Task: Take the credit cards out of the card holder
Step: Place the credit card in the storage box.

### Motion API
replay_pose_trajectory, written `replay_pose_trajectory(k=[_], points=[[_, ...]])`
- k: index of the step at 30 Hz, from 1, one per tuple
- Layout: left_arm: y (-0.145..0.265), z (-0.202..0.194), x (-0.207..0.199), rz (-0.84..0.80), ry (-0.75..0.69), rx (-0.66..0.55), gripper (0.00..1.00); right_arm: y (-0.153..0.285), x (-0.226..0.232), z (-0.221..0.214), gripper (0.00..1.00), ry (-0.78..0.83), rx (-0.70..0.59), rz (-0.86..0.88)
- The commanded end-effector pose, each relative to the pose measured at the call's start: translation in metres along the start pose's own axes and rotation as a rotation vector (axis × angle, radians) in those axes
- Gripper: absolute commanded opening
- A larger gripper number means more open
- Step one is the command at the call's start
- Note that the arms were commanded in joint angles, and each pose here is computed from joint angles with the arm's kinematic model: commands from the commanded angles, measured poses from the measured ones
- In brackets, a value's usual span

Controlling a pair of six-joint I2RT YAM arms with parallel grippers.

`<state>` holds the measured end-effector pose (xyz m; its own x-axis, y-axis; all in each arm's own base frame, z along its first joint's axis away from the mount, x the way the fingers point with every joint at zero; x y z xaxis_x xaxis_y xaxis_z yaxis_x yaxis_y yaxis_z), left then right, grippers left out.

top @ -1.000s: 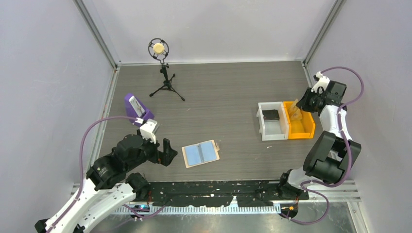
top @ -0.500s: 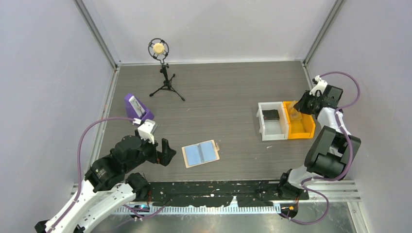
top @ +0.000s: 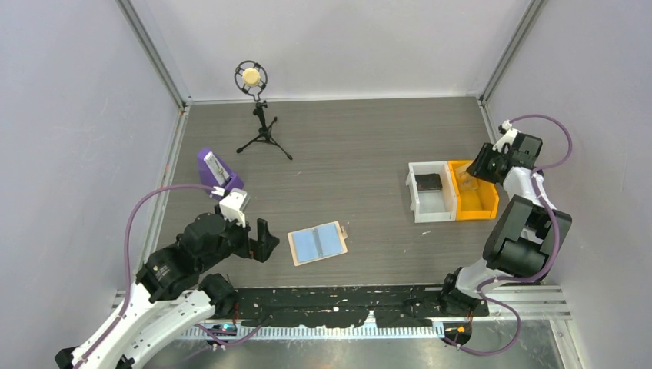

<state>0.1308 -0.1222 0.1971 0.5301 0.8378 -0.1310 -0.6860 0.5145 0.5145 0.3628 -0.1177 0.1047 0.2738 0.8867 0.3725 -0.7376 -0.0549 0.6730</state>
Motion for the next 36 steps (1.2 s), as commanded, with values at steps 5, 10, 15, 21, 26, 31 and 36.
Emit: replay_pose_trajectory(k=[5, 10, 15, 21, 26, 31, 36], points=[[0.001, 0.012, -0.008, -0.025, 0.061, -0.027, 1.0, 0.013, -0.007, 0.049, 0.39, -0.09, -0.054, -0.117], [0.0, 0.013, -0.013, -0.042, 0.113, -0.026, 1.0, 0.022, -0.005, 0.052, 0.43, -0.159, -0.049, -0.156], [0.007, 0.008, 0.006, 0.07, 0.04, 0.055, 1.0, 0.036, 0.023, 0.055, 0.43, -0.204, -0.071, -0.118], [0.015, 0.022, 0.026, 0.167, -0.062, 0.022, 1.0, 0.06, 0.09, 0.035, 0.43, -0.174, -0.03, 0.014], [0.017, 0.021, 0.033, 0.193, -0.061, -0.052, 1.0, 0.078, 0.128, -0.012, 0.43, -0.052, -0.012, 0.063], [0.018, 0.022, 0.028, 0.16, -0.026, -0.099, 1.0, 0.094, 0.186, -0.087, 0.48, 0.073, 0.002, 0.222], [0.008, 0.014, 0.01, 0.085, 0.097, -0.049, 0.93, 0.108, 0.227, -0.16, 0.53, 0.037, 0.069, 0.423]])
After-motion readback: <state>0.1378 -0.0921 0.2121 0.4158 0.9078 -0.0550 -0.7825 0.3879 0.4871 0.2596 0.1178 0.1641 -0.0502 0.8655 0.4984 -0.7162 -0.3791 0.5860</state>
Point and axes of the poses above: each gripper's point midway between its finger pads, its own y axis back along the fingers, its own x axis along the line the jaws close on, z = x × y, the point moved 1 cm from there along y, back along the fingers, and after that the axes turned 9 degrees about -y, right-handed, at the moved point
